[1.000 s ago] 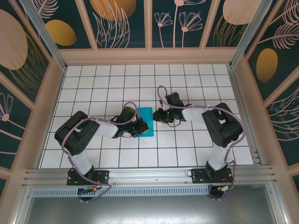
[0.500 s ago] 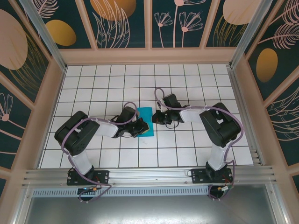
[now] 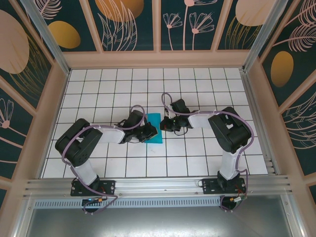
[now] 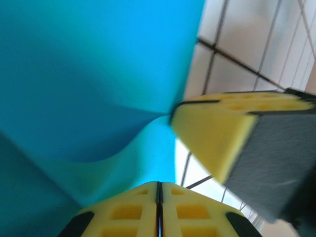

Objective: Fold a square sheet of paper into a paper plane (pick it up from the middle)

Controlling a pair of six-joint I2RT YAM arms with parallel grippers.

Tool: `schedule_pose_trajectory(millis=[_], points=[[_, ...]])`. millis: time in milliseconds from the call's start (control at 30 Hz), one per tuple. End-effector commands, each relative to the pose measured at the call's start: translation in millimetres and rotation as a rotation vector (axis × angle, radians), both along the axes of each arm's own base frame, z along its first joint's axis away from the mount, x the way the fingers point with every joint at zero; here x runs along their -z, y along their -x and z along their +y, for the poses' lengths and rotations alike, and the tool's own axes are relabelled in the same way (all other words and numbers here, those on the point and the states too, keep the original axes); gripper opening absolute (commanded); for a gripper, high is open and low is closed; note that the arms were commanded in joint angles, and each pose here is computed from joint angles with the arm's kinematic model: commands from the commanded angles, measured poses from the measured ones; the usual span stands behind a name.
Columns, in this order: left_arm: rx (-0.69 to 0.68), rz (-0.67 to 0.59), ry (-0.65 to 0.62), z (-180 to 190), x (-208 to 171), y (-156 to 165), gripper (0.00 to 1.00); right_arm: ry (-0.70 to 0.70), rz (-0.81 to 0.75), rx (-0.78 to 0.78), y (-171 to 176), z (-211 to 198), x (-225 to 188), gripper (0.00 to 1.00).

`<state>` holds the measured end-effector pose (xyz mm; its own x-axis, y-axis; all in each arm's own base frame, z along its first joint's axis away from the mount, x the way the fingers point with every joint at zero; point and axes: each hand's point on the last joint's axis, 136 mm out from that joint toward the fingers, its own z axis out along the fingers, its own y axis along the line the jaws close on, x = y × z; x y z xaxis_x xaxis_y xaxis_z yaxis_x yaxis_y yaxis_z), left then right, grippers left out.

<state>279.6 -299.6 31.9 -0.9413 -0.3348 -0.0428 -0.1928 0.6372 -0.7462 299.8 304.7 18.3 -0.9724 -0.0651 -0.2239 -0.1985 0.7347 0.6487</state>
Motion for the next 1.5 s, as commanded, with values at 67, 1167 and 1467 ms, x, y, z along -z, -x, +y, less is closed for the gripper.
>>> schedule_pose_trajectory(millis=[67, 1167, 1467], points=[[-0.003, -0.035, -0.11, 7.9, 2.5, -11.8, 0.09, 0.102, 0.015, -0.001, 4.3, -12.7, 22.2, 0.04], [-0.041, 0.062, -0.224, 38.2, 52.9, 13.9, 0.0, -0.048, -0.018, 0.03, 44.2, 13.5, -43.0, 0.0], [-0.038, 0.057, -0.217, 37.6, 51.7, 14.4, 0.0, -0.015, 0.029, 0.023, 52.3, 24.7, -24.6, 0.0]])
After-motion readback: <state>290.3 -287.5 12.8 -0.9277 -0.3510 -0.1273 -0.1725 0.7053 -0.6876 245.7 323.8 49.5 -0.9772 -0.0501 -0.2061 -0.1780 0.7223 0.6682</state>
